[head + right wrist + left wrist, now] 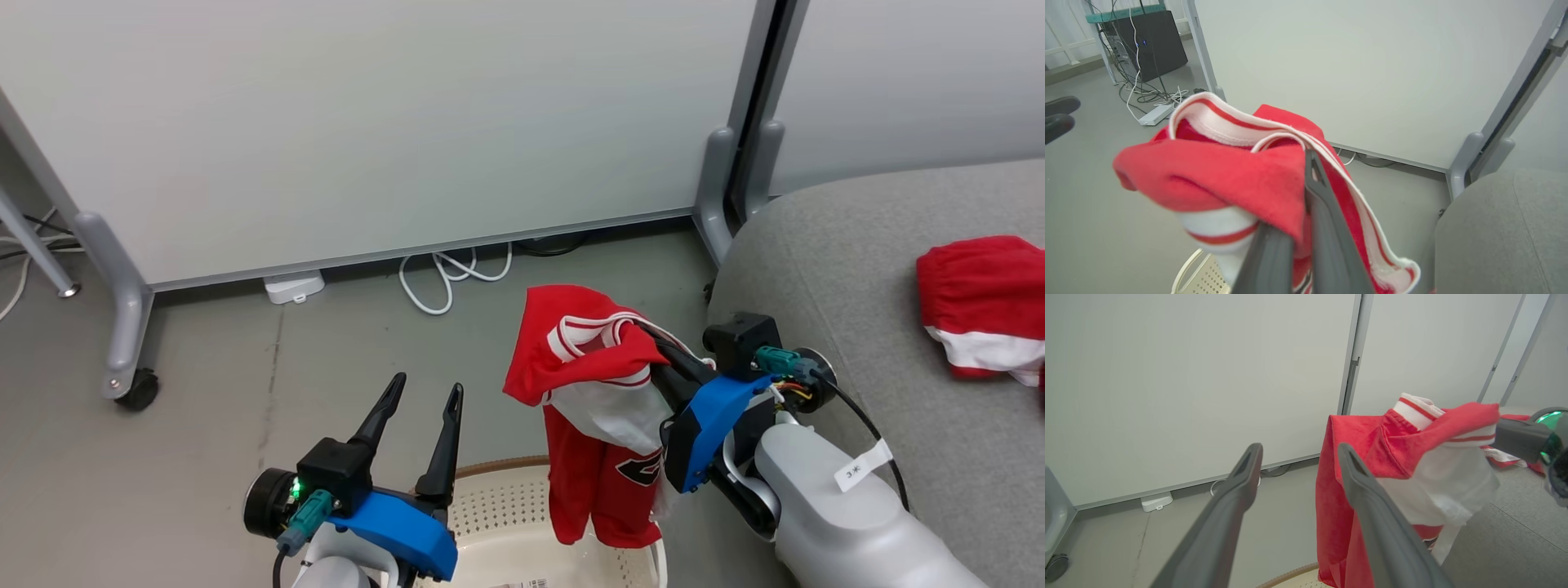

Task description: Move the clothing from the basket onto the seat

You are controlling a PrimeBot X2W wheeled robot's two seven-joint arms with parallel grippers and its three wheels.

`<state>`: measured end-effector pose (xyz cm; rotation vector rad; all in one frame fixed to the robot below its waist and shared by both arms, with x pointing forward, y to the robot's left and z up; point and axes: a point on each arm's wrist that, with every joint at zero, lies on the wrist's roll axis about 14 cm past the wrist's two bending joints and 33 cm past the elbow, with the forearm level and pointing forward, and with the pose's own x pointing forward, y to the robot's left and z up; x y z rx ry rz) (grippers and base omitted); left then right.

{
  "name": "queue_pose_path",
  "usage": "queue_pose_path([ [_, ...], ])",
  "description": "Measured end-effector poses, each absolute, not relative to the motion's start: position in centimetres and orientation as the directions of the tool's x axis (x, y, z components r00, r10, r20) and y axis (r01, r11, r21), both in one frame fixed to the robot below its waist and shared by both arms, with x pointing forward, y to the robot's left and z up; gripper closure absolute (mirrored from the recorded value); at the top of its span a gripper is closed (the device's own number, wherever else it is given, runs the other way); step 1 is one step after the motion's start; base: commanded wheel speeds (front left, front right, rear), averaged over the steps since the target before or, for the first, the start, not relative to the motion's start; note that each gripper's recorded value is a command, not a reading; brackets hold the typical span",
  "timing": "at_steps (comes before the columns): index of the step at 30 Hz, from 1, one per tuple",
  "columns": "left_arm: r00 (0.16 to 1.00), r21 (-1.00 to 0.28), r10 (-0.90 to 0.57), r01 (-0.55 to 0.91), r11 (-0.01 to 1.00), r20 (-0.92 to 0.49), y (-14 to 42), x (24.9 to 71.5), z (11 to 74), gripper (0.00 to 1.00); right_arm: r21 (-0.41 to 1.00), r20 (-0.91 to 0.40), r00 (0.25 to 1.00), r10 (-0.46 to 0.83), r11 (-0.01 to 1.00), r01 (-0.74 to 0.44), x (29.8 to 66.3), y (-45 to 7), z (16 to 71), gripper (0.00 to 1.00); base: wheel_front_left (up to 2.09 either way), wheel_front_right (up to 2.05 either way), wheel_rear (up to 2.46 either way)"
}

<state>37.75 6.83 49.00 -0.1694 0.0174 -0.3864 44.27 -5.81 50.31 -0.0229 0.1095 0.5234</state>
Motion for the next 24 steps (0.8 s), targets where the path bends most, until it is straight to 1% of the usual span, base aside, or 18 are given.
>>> queue_pose_path([
  [9, 0.905, -0.180, -0.426, 0.421, 0.889, 0.012, 4.9, 38.4, 48.8, 0.00, 0.018, -0.094, 0.881, 0.463, 0.886, -0.464, 43.0, -7.9, 50.1, 1.00, 0.00, 0.00, 0.00],
  [19, 0.851, -0.180, -0.525, 0.520, 0.835, 0.021, 0.8, 39.3, 48.9, 0.00, 0.036, -0.067, 0.930, 0.361, 0.933, -0.359, 41.5, -12.4, 50.4, 1.00, 0.00, 0.00, 0.00],
  [24, 0.812, -0.185, -0.584, 0.576, 0.796, 0.016, -1.8, 39.6, 48.6, 0.00, 0.044, -0.081, 0.955, 0.286, 0.958, -0.283, 40.3, -15.4, 49.7, 1.00, 0.00, 0.00, 0.00],
])
